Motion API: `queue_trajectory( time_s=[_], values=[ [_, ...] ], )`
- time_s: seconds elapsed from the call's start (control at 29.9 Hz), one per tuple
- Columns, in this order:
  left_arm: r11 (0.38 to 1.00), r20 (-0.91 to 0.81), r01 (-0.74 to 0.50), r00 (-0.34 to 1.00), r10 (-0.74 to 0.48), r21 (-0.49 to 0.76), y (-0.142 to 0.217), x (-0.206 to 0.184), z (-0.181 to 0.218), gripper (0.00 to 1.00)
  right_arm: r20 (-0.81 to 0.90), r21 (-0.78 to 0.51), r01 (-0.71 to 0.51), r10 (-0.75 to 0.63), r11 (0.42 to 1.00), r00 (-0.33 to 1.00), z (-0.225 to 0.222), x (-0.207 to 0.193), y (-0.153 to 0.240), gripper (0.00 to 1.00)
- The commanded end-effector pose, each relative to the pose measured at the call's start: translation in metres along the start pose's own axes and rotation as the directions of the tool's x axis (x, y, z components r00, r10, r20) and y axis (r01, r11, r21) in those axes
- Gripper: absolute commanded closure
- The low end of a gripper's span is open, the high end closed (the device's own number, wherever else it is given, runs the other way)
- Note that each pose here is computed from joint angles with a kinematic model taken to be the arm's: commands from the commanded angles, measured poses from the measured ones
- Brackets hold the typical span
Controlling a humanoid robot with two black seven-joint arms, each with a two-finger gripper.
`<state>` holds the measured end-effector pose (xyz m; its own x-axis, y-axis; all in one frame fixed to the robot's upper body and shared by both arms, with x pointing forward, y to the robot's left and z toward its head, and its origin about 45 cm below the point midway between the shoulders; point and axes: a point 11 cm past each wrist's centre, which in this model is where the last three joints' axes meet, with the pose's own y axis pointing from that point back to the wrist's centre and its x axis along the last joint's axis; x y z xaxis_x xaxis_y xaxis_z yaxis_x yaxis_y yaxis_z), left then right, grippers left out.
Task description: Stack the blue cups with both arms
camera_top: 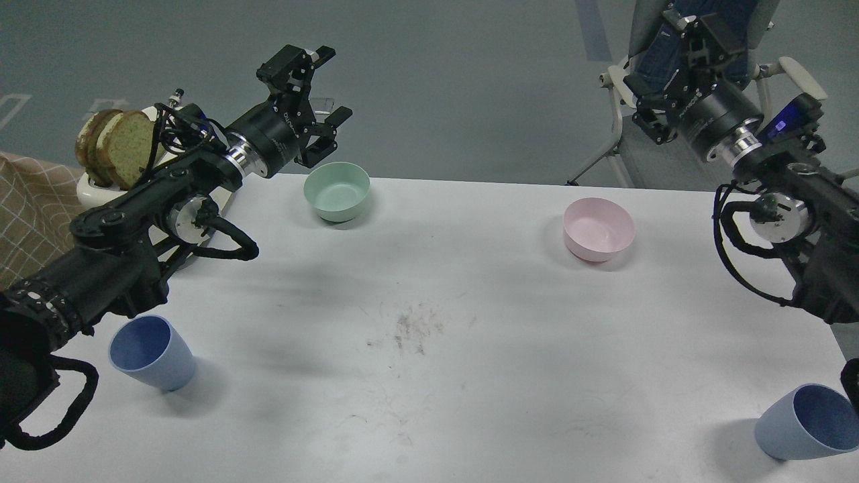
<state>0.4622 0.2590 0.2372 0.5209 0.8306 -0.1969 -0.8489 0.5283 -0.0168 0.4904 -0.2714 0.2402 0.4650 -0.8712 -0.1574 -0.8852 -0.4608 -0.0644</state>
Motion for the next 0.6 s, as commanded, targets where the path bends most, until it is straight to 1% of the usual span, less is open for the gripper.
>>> queue_trajectory(
  time_s=[0.0,0.27,0.33,0.57],
  values=[
    [1.0,-0.012,-0.003,1.0,0.003,-0.006,0.001,-0.0001,-0.0018,0.02,0.023,-0.017,-0.001,0.001,1.0,1.0,0.0154,-0.0082,-0.0013,0.0],
    [1.0,-0.014,-0.006,1.0,0.005,-0.012,0.0007,0.0002,-0.0011,0.02,0.041,-0.001,-0.001,0.001,1.0,0.999,0.0143,-0.0129,-0.0057,0.0],
    [1.0,-0.007,-0.006,1.0,0.006,0.004,0.0014,0.0003,-0.0048,0.02,0.041,-0.001,-0.001,0.001,1.0,0.999,0.0143,-0.0129,-0.0057,0.0],
    [1.0,-0.005,-0.003,1.0,0.003,0.002,-0.0004,0.0021,-0.0018,0.02,0.03,-0.008,-0.028,0.029,1.0,0.999,0.0149,-0.0035,-0.0017,0.0]
  ],
)
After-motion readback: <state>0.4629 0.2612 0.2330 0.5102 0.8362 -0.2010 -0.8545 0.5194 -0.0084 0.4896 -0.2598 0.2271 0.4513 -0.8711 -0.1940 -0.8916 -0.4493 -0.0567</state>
